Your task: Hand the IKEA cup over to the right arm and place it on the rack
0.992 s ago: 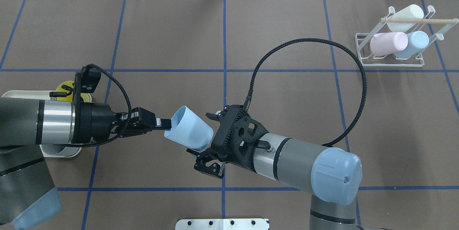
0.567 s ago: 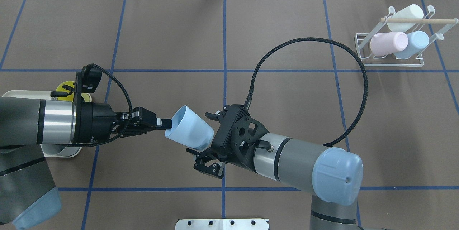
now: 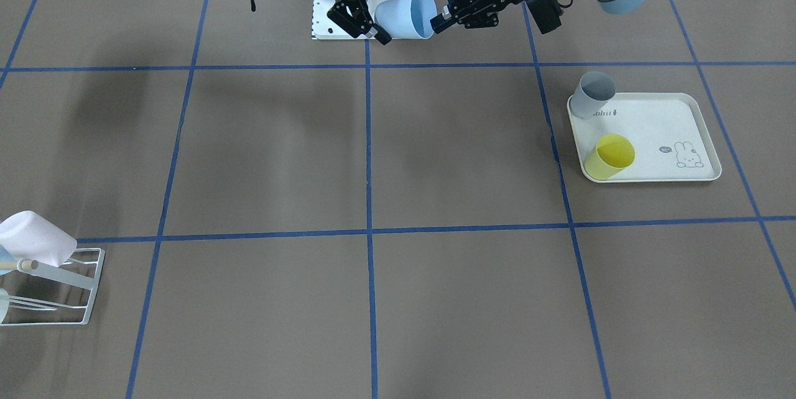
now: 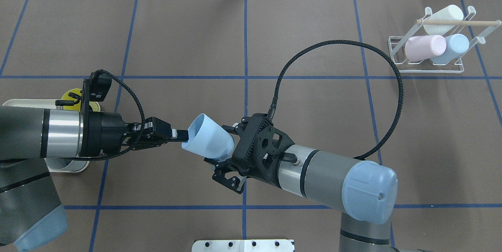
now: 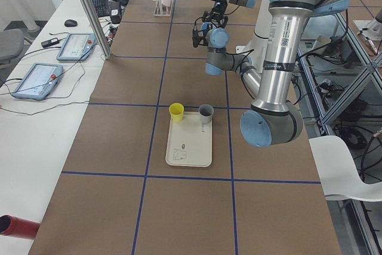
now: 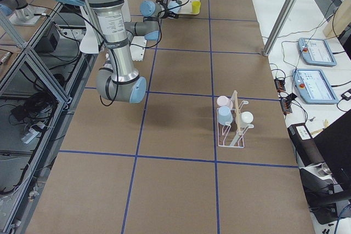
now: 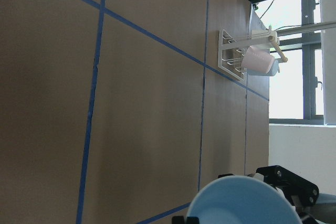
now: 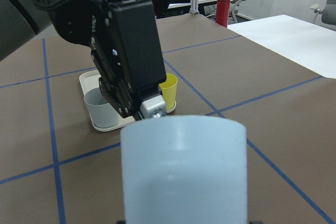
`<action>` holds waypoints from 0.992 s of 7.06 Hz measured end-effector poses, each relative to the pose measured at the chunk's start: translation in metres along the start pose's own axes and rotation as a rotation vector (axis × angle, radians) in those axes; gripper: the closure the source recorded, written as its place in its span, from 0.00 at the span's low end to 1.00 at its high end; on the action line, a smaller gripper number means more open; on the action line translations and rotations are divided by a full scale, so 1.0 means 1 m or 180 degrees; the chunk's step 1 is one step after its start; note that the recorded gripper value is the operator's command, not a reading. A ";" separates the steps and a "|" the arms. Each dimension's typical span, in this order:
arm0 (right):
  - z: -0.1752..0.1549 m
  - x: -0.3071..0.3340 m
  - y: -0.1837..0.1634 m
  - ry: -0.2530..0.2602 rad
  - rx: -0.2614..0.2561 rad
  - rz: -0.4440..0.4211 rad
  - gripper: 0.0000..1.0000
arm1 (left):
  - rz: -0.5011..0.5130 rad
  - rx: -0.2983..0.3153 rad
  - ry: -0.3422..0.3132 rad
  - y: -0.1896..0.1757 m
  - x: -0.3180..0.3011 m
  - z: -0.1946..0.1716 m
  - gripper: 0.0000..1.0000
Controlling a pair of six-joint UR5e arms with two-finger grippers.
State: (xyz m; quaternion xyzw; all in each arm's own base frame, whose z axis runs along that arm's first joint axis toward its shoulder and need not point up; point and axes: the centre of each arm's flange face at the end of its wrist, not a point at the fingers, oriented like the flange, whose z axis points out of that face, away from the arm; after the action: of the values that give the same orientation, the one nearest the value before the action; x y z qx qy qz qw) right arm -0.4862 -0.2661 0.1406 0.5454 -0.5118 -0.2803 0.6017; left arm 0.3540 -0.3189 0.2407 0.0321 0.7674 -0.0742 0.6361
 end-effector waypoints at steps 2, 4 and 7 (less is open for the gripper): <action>-0.001 0.002 0.002 0.0010 -0.0011 -0.0004 0.76 | 0.0001 -0.0015 0.0007 0.001 0.001 0.000 0.01; -0.001 0.003 0.005 0.0011 -0.0027 -0.0006 0.81 | 0.0024 -0.0019 0.0023 0.001 0.003 -0.003 0.00; -0.004 0.005 0.007 0.0029 -0.0038 0.0019 1.00 | 0.0045 0.0048 -0.0053 -0.007 -0.006 -0.012 0.00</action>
State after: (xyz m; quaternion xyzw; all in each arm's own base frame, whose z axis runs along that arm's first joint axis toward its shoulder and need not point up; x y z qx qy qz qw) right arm -0.4827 -0.2670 0.1491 0.5415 -0.5090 -0.2791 0.6081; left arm 0.3422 -0.3240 0.2494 0.0417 0.7612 -0.0758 0.6427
